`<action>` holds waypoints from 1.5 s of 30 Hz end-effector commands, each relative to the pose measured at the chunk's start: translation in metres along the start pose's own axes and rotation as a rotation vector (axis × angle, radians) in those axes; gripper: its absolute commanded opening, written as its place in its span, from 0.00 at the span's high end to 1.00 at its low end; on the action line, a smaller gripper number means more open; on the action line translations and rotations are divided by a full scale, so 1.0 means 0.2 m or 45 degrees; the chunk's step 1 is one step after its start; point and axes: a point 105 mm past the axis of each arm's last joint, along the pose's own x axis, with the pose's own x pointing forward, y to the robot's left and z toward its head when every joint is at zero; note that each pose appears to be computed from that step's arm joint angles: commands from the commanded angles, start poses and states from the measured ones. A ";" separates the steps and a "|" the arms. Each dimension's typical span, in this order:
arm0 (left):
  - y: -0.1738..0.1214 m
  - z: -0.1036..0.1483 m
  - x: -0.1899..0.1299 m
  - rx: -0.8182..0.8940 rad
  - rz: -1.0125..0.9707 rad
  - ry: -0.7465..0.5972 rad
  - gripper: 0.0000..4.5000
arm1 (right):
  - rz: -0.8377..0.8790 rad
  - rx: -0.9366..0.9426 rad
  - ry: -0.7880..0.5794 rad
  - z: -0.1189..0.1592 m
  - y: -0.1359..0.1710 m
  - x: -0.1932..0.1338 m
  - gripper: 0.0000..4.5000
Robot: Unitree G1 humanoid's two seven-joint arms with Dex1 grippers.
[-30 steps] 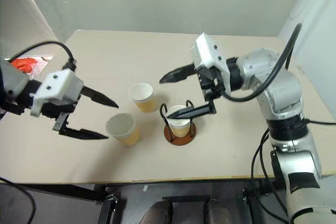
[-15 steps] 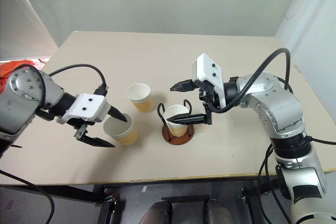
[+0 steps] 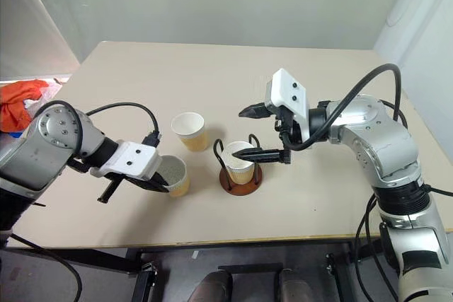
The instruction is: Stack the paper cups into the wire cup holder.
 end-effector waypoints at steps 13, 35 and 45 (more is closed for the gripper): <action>0.13 0.88 -0.52 0.631 0.019 -0.700 0.99 | -0.334 0.021 0.039 -0.24 -0.02 -0.66 0.00; 0.38 0.77 -0.14 0.843 -0.146 -0.309 0.99 | -0.509 0.075 0.034 -0.18 0.19 -0.70 0.00; 0.37 0.78 -0.05 0.838 -0.234 -0.342 0.99 | -0.602 0.109 0.052 -0.19 0.21 -0.74 0.00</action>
